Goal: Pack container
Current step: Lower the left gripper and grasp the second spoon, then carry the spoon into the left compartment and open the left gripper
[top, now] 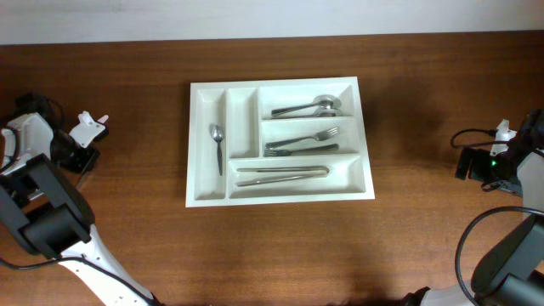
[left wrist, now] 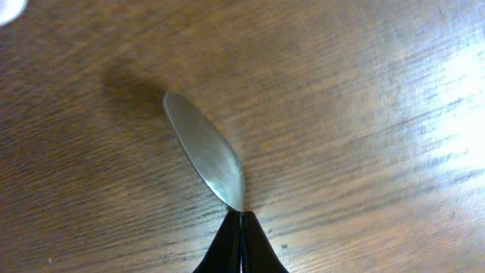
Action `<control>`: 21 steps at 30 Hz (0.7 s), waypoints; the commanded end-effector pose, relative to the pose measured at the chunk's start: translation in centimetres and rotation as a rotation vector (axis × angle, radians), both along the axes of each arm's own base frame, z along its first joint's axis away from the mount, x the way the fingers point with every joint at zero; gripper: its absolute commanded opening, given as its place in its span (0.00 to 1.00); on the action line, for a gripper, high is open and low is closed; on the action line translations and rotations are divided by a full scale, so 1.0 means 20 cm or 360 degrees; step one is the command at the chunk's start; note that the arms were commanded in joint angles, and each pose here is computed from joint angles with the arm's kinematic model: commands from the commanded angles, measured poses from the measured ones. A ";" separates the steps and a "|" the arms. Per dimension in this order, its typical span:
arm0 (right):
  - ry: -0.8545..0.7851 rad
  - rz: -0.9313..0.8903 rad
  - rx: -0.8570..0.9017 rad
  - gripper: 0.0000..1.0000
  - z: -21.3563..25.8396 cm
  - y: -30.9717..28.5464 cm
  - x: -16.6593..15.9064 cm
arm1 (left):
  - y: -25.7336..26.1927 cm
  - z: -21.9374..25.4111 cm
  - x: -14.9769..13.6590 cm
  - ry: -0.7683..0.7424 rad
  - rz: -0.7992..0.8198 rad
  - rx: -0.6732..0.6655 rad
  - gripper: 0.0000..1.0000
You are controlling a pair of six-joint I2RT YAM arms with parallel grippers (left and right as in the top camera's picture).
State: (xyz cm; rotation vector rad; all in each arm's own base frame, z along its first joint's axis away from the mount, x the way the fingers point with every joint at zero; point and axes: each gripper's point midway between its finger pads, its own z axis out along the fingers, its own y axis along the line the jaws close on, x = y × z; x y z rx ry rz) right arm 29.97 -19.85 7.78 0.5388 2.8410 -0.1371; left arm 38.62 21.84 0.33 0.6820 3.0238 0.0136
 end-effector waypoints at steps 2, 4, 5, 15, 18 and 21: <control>-0.0004 0.0009 0.0013 0.99 -0.01 0.01 0.01 | -0.04 0.08 0.12 -0.0075 0.0318 -0.0001 0.02; -0.0004 0.0009 0.0013 0.99 -0.01 0.01 0.01 | -0.09 0.15 0.19 -0.0113 0.0432 -0.0033 0.02; -0.0004 0.0009 0.0013 0.99 -0.01 0.01 0.01 | -0.13 0.18 0.22 -0.0129 0.0476 -0.0067 0.02; -0.0004 0.0009 0.0013 0.99 -0.01 0.01 0.01 | -0.73 0.48 0.38 -0.0054 0.0903 -0.0504 0.02; -0.0004 0.0009 0.0013 0.99 -0.01 0.01 0.01 | -0.93 0.49 0.35 0.0075 0.0960 -0.0599 0.02; -0.0004 0.0009 0.0013 0.99 -0.01 0.01 0.01 | -1.10 0.50 0.32 0.0154 0.0889 -0.0644 0.02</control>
